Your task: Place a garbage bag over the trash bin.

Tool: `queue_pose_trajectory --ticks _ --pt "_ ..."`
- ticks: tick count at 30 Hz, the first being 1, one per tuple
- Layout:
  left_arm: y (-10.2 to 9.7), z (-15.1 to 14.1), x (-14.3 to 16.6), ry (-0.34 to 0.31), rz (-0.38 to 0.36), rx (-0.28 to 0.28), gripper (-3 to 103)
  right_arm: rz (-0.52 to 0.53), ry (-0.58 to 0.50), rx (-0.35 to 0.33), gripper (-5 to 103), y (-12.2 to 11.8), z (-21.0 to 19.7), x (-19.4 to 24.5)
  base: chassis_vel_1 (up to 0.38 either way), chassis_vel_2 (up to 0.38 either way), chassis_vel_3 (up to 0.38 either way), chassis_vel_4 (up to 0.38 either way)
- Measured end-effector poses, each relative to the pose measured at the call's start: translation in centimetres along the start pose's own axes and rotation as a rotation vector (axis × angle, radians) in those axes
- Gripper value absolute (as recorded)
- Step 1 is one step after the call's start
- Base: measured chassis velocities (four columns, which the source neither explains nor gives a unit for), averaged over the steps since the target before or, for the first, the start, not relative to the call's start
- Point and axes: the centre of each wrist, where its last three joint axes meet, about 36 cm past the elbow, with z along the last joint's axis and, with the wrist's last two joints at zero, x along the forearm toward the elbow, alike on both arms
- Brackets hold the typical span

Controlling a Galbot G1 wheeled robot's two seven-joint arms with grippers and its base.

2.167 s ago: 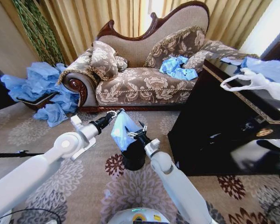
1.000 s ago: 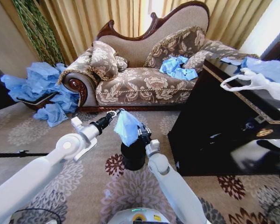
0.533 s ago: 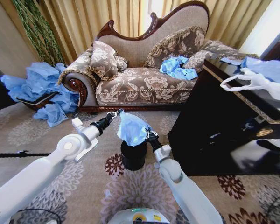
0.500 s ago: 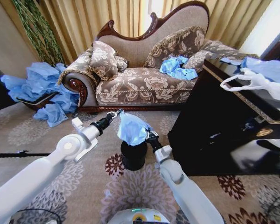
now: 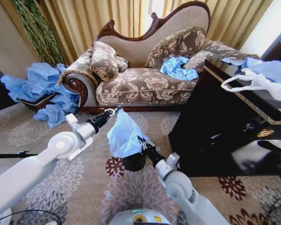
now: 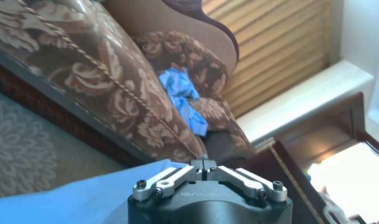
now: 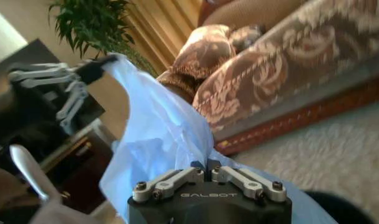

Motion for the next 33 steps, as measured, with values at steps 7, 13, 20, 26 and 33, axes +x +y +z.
queue_pose_trajectory --ticks 7,13,20,26,33 --pt "2.9 1.4 -1.0 0.004 -0.058 0.015 0 0.058 -0.013 -0.029 0 -4.0 1.9 -2.9 0.0 0.0 0.0 0.0" --pt "5.2 3.1 -2.0 0.005 -0.091 0.033 0 0.112 -0.035 0.019 0 -6.4 2.7 -4.4 0.0 0.0 0.0 0.0" --pt "7.2 4.0 -2.9 0.004 -0.144 0.046 0 0.153 -0.003 0.012 0 -7.5 4.0 -4.2 0.0 0.0 0.0 0.0" --pt "9.1 5.2 -3.1 0.014 -0.221 0.013 0 0.207 0.046 -0.002 0 -8.6 6.6 -2.4 0.0 0.0 0.0 0.0" --pt "10.0 5.1 -2.6 0.005 -0.274 -0.062 5 0.248 0.045 -0.014 0 -10.0 7.1 -1.9 0.0 0.0 0.0 0.0"
